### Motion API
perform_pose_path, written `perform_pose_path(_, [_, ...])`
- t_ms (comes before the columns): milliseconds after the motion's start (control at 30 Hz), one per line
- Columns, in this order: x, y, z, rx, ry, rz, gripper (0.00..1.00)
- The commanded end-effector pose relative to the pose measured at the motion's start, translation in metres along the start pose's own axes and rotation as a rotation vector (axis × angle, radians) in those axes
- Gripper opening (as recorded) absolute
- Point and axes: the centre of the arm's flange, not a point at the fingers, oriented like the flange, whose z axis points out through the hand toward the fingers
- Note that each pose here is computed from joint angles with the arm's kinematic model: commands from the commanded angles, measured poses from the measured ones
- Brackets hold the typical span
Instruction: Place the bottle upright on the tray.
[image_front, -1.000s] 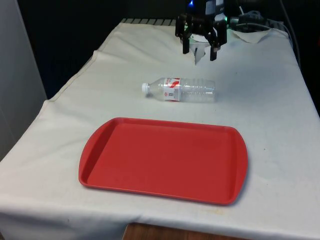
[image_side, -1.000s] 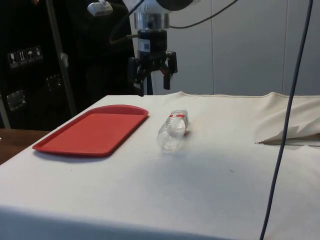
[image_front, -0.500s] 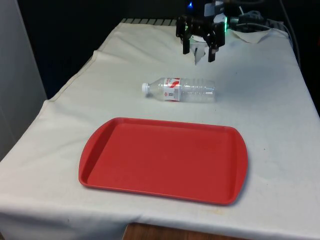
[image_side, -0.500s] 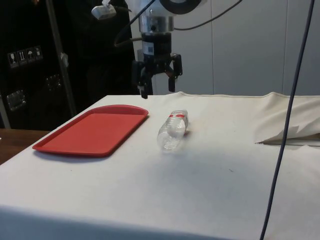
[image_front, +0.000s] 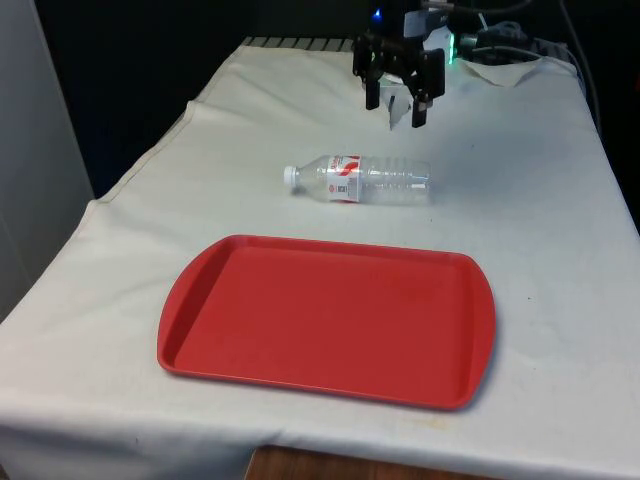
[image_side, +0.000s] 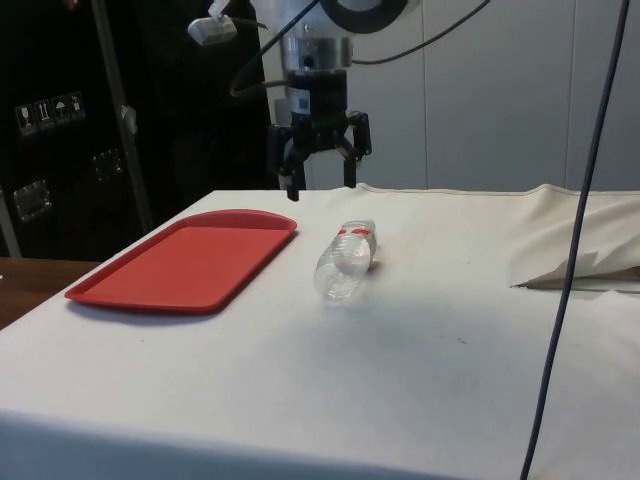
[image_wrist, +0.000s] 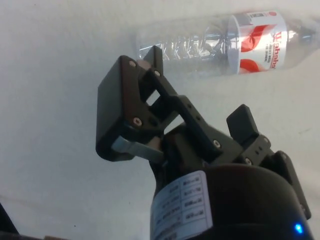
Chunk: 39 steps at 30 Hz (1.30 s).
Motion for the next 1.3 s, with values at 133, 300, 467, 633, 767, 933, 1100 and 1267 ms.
perform_pose_path(133, [0.004,0.006,0.000,-0.001,0.004,0.030,1.00])
perform_pose_path(300, [0.006,0.009,0.001,-0.002,0.002,0.047,1.00])
perform_pose_path(467, [0.009,0.013,0.001,-0.004,0.001,0.071,1.00])
perform_pose_path(633, [0.011,0.017,0.001,-0.005,0.001,0.086,1.00])
perform_pose_path(767, [0.012,0.021,0.003,-0.008,-0.002,0.108,1.00])
perform_pose_path(933, [0.013,0.021,0.003,-0.009,-0.004,0.122,1.00])
perform_pose_path(1100, [0.012,0.022,0.003,-0.006,-0.006,0.158,1.00])
perform_pose_path(1267, [0.012,0.022,0.003,-0.003,-0.007,0.185,1.00])
